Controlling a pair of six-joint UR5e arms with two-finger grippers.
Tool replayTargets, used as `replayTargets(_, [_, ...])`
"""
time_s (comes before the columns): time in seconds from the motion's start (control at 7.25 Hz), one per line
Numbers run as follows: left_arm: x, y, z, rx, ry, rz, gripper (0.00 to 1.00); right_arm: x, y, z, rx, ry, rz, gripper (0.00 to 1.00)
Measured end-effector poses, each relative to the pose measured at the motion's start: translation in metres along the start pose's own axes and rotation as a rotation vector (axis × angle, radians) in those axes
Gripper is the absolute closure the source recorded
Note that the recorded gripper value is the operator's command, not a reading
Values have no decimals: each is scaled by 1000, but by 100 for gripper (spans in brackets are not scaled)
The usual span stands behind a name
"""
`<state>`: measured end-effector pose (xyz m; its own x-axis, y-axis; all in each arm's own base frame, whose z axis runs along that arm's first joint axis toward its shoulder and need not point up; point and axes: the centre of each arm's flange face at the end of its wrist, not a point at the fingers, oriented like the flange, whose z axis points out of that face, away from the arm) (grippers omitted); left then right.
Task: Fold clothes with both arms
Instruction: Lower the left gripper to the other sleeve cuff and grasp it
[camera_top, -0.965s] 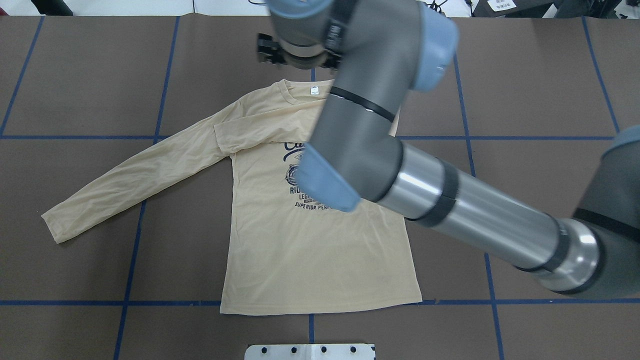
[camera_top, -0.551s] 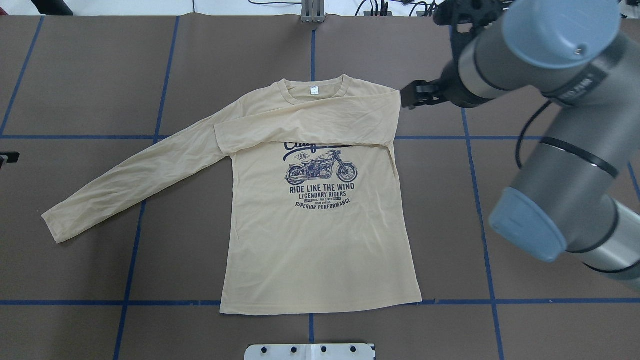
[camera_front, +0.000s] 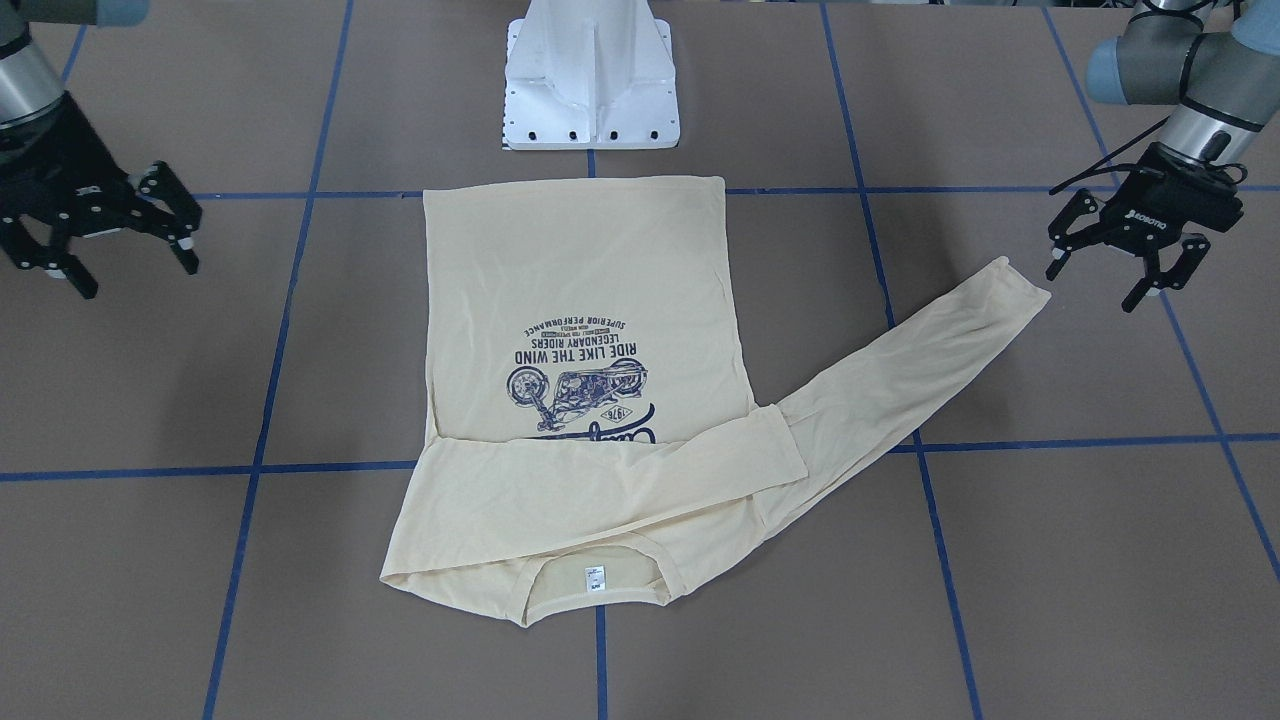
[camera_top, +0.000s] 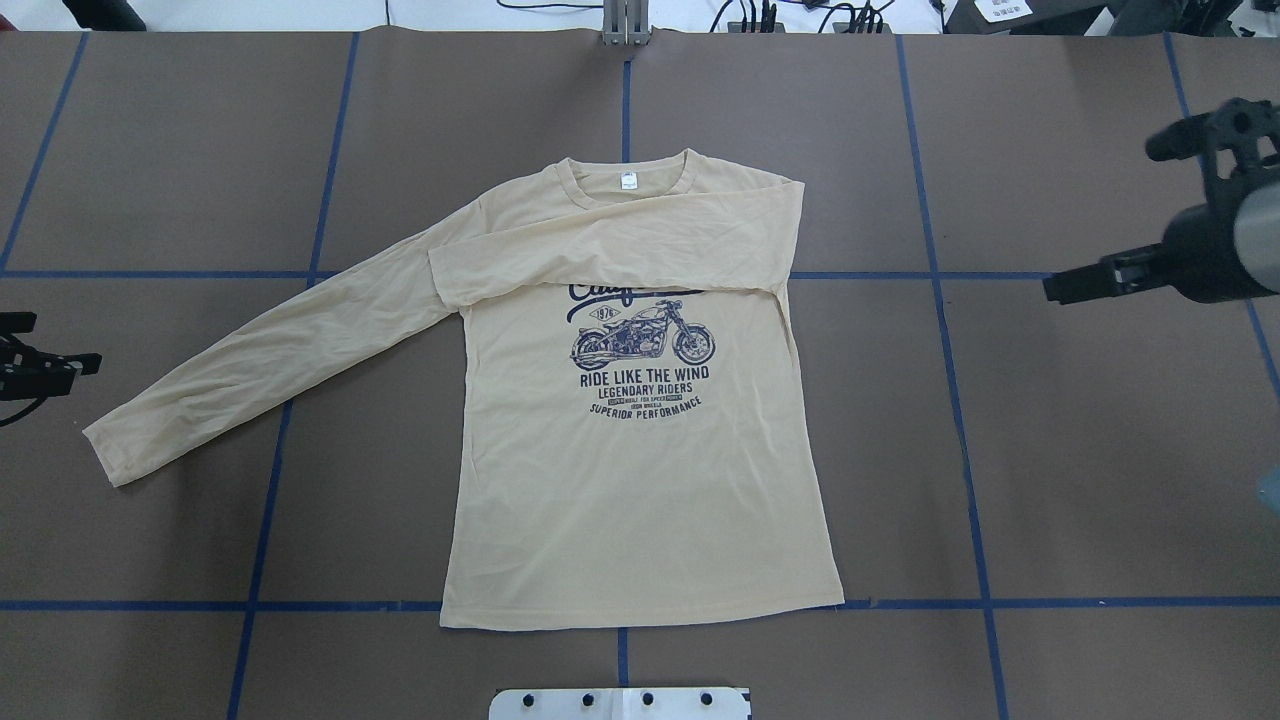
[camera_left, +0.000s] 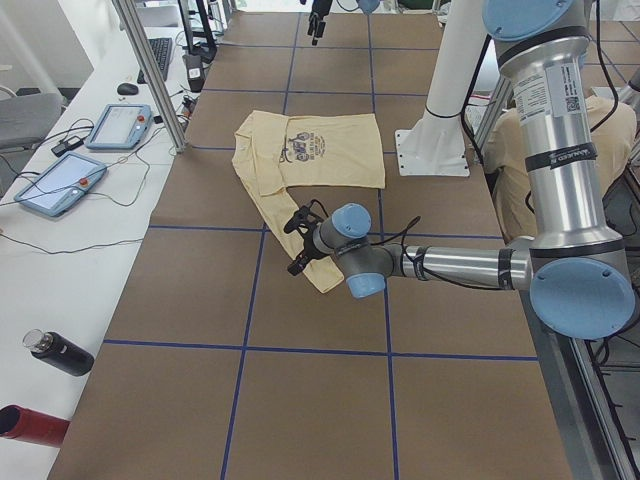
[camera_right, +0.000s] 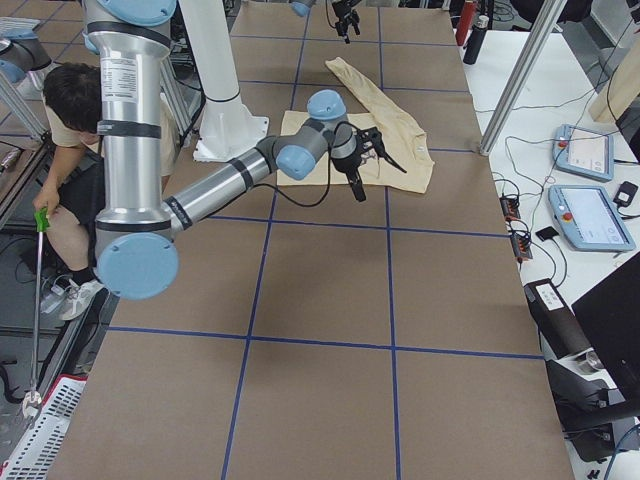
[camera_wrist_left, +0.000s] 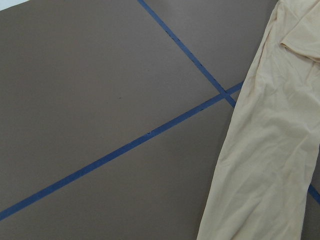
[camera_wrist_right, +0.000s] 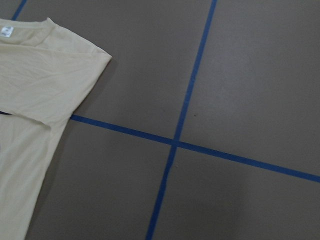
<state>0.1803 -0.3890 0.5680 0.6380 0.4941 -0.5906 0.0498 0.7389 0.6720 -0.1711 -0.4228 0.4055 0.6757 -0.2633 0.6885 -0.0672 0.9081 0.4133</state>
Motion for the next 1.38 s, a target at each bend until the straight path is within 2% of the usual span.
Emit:
replayTargets(0.28, [13, 21, 12, -24, -27, 14, 1, 55, 29, 3, 10, -28, -13, 0])
replayTargets(0.69, [30, 55, 20, -99, -4, 46, 3, 65, 33, 4, 14, -37, -14, 0])
replayTargets(0.96, [41, 71, 26, -141, 20, 68, 26, 66, 33, 4, 16, -35, -11, 0])
replayTargets(1.38, [51, 82, 33, -171, 39, 85, 28, 66, 33, 4, 15, -35, -10, 0])
